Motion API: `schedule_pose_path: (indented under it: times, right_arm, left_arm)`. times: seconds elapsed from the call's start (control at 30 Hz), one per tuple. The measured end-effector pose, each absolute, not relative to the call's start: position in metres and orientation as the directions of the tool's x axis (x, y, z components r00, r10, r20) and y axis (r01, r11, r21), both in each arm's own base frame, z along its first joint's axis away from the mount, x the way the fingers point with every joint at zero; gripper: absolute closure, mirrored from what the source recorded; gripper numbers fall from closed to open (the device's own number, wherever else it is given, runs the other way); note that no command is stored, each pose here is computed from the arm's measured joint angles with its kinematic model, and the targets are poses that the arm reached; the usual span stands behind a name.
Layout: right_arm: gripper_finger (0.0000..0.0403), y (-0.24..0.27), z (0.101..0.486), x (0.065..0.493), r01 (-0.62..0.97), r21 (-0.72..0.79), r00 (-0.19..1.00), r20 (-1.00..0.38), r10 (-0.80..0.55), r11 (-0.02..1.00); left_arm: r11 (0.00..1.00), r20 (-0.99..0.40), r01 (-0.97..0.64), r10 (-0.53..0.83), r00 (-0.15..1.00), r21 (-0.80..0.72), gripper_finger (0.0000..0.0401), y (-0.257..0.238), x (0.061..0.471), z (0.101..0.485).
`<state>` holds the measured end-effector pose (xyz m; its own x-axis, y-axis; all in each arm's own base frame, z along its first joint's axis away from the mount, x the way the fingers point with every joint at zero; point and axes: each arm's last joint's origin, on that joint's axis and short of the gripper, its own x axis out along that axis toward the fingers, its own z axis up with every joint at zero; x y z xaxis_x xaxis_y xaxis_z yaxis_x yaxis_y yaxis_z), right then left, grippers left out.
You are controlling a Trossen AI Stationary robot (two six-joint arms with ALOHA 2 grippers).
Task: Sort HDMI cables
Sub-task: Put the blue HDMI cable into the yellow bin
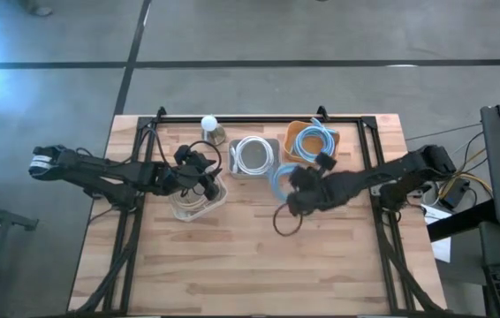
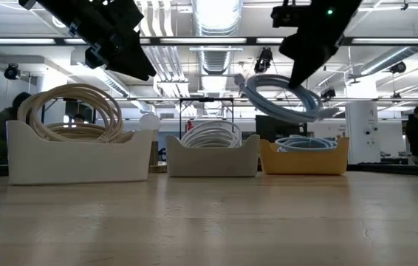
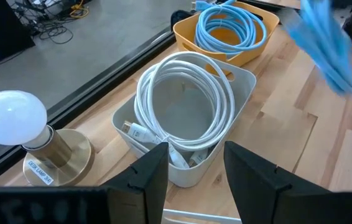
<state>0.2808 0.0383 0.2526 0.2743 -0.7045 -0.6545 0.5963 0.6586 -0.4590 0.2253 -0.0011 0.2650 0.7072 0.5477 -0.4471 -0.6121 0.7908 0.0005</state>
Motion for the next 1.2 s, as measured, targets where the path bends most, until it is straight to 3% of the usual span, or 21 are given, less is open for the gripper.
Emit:
schedule_pose_path:
  times: [0.27, 0.6, 0.77, 0.93, 1.2]
  right_arm:
    - [0.0381, -0.017, 0.267, 0.281, 0.712, -0.554, 0.107, -0.521, -0.847, 0.431]
    - [0.0381, -0.093, 0.237, 0.254, 0.763, -0.595, -0.180, -0.569, -0.802, 0.251]
    - [0.0380, -0.120, 0.214, 0.241, 0.814, -0.560, -0.237, -0.564, -0.791, 0.155]
    - [0.0371, -0.137, 0.194, 0.236, 0.836, -0.497, -0.181, -0.652, -0.737, 0.234]
    - [0.0315, -0.141, 0.193, 0.238, 0.812, -0.496, -0.137, -0.673, -0.727, 0.306]
  left_arm:
    - [0.791, -0.447, -0.612, 0.547, 0.707, 0.001, 0.0240, -0.001, 0.225, 0.265]
    - [0.791, -0.447, -0.612, 0.548, 0.707, 0.001, 0.0240, -0.001, 0.225, 0.265]
    - [0.791, -0.447, -0.612, 0.548, 0.707, 0.001, 0.0240, -0.001, 0.225, 0.265]
    - [0.791, -0.447, -0.612, 0.548, 0.707, 0.001, 0.0240, -0.001, 0.225, 0.265]
    - [0.795, -0.447, -0.607, 0.548, 0.707, 0.013, 0.0240, -0.001, 0.225, 0.265]
